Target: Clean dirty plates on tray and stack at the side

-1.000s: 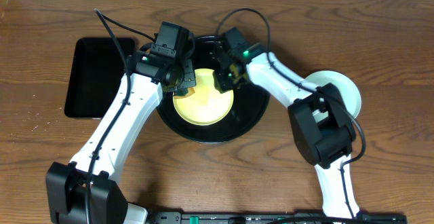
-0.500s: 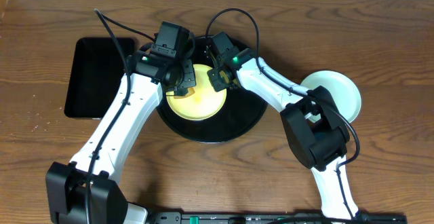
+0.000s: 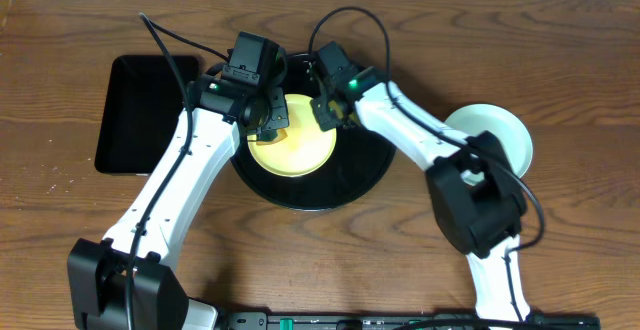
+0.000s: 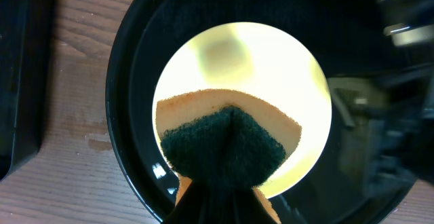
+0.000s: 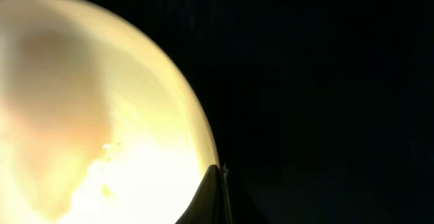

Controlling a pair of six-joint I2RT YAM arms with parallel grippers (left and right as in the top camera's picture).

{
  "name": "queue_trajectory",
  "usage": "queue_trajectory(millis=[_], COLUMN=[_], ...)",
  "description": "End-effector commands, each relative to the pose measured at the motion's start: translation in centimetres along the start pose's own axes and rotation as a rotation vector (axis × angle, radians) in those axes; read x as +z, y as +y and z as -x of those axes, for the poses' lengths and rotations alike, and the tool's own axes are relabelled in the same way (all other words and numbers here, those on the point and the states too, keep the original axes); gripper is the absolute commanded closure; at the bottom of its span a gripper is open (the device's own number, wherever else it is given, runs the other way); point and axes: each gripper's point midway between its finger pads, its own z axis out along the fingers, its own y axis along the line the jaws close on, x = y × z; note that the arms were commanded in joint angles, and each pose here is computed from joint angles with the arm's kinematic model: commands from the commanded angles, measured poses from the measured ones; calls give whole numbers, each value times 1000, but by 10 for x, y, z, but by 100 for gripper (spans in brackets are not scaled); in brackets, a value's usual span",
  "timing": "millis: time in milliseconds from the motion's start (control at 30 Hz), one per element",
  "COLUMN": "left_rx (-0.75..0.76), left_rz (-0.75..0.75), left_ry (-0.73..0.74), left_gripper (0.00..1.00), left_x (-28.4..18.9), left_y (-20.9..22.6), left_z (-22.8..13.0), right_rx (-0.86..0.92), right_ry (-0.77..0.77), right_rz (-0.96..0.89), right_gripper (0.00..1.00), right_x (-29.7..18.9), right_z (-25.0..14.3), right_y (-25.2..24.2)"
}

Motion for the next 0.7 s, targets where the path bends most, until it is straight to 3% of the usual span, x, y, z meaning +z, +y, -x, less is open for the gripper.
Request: queue_trajectory(millis=[0,167,400,667], left_rx=[13,13,13,13], left_rz=[10,10,9,10], left_ry=[4,4,4,4], left_gripper=[93,92,92,92], left_x=[3,3,3,3], left_y=[3,3,3,3], left_z=[0,0,0,0], right_rx=[38,54,50,119], right_ry=[-110,-137,-84,62], right_rz=[-17,-20,6,115], right_gripper=[99,99,98,73], right_x=[-49,-69,-62,-43], right_z=[28,34,23,-8], right_y=[-12,-20,-16,-1])
